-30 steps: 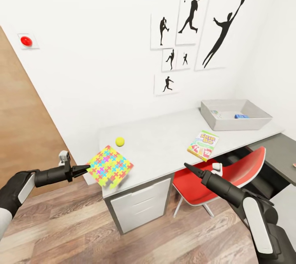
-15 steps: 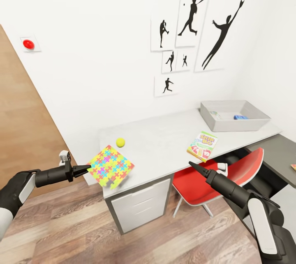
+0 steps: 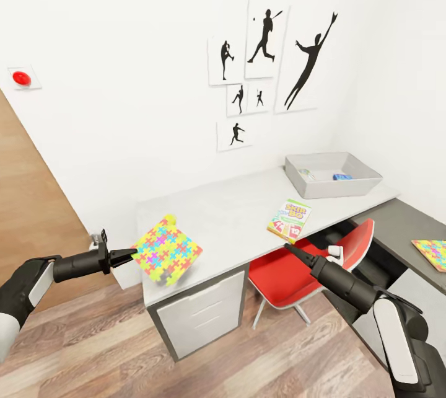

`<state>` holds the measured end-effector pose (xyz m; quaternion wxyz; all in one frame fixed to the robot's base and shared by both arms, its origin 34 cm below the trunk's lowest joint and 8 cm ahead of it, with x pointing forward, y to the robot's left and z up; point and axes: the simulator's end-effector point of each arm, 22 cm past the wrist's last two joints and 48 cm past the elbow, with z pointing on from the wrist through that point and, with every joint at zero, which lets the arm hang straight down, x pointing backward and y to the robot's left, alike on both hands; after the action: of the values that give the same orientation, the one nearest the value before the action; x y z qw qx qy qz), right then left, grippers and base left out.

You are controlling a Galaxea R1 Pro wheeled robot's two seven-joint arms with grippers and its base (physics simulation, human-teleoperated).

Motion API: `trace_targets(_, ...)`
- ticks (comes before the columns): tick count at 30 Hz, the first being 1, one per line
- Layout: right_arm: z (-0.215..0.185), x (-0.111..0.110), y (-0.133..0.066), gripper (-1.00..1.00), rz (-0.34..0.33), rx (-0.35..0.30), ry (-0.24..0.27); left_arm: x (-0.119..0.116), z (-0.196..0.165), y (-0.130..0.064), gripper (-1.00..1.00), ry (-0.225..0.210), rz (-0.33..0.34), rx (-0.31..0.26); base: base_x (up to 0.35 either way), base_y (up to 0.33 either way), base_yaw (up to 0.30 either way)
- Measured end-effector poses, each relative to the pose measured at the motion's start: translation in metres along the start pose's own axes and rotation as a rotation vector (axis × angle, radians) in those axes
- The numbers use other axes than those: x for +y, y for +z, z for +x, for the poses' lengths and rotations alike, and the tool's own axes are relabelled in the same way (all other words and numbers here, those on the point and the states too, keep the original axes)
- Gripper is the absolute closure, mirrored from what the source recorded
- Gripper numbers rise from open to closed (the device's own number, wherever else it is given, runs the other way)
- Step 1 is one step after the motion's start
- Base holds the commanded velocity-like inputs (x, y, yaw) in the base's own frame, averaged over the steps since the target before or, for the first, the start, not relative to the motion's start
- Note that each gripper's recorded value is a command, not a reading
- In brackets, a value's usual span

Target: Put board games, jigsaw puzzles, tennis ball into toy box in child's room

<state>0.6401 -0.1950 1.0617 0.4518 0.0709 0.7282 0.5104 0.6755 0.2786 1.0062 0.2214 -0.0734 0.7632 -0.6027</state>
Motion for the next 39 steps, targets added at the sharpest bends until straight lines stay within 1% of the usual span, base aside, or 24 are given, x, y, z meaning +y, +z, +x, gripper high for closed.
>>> trace_targets(6, -0.003, 0.008, -0.003, -1.00, -0.005, -0.003, -0.005, -0.009, 0.000, -0.003, 1.00, 0.007, 0.002, -0.003, 0.000, 0.000, -0.170)
trace_targets(19, -0.007, 0.019, -0.007, -1.00, -0.007, -0.004, -0.007, -0.019, 0.002, -0.007, 1.00, 0.010, 0.002, -0.002, 0.000, 0.000, -0.030)
trace_targets(23, -0.007, 0.022, -0.009, -1.00, -0.009, -0.003, -0.005, -0.022, 0.003, -0.008, 1.00, 0.010, 0.004, -0.002, 0.000, 0.000, -0.228)
trace_targets(29, -0.008, 0.032, -0.011, -1.00, -0.052, -0.006, -0.006, -0.024, 0.003, -0.008, 1.00, 0.011, 0.005, -0.001, 0.000, 0.000, -0.272)
trace_targets(39, -0.014, 0.029, -0.016, -1.00, -0.048, -0.025, -0.002, -0.026, 0.003, -0.008, 1.00, 0.016, 0.006, -0.002, 0.000, 0.000, -0.278)
